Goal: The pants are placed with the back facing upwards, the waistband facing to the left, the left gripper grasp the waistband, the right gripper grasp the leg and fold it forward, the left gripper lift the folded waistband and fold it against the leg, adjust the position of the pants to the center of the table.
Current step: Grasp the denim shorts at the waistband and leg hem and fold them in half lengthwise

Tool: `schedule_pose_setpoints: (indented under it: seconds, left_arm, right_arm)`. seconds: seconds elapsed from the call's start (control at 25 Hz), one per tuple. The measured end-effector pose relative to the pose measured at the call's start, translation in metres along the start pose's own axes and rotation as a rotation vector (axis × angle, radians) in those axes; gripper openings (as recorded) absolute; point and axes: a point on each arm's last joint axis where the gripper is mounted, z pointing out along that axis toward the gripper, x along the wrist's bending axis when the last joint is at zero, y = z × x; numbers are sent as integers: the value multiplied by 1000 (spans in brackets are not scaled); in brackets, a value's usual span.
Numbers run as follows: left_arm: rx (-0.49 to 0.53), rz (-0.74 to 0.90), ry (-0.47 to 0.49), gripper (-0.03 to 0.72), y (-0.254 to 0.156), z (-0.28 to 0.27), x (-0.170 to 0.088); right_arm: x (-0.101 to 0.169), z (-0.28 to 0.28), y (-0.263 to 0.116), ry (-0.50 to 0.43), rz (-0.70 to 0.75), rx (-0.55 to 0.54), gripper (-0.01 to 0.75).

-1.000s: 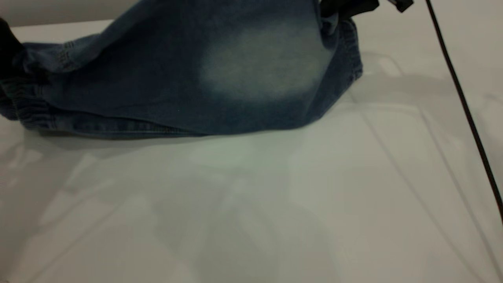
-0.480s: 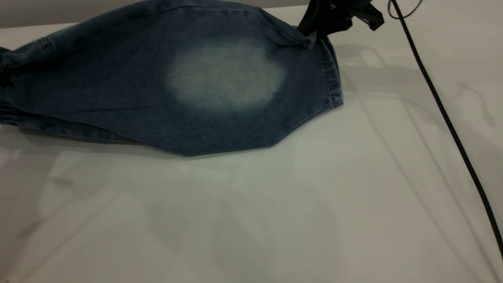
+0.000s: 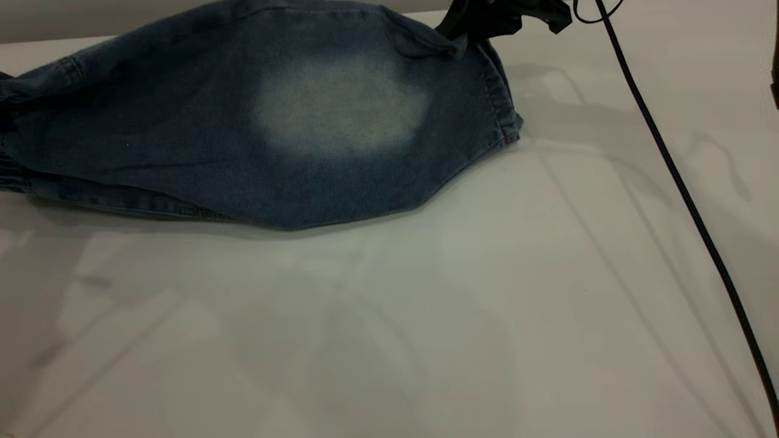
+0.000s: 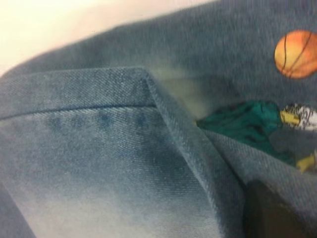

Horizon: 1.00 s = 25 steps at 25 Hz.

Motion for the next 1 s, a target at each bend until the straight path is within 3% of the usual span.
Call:
schedule_pose_setpoints:
  seconds: [0.64,0.84,1.0]
  left_arm:
    - [-58,26,-3,160,5,0,0]
    - [-70,26,-3,160,6,0,0]
    - [-64,32,18,160,4,5,3]
  right_arm:
    - [4,-2,5,19,-51,-15,38]
    - [4,-2,5,19,-59,-21,190]
    - [4,-2,6,15,-60,-26,405]
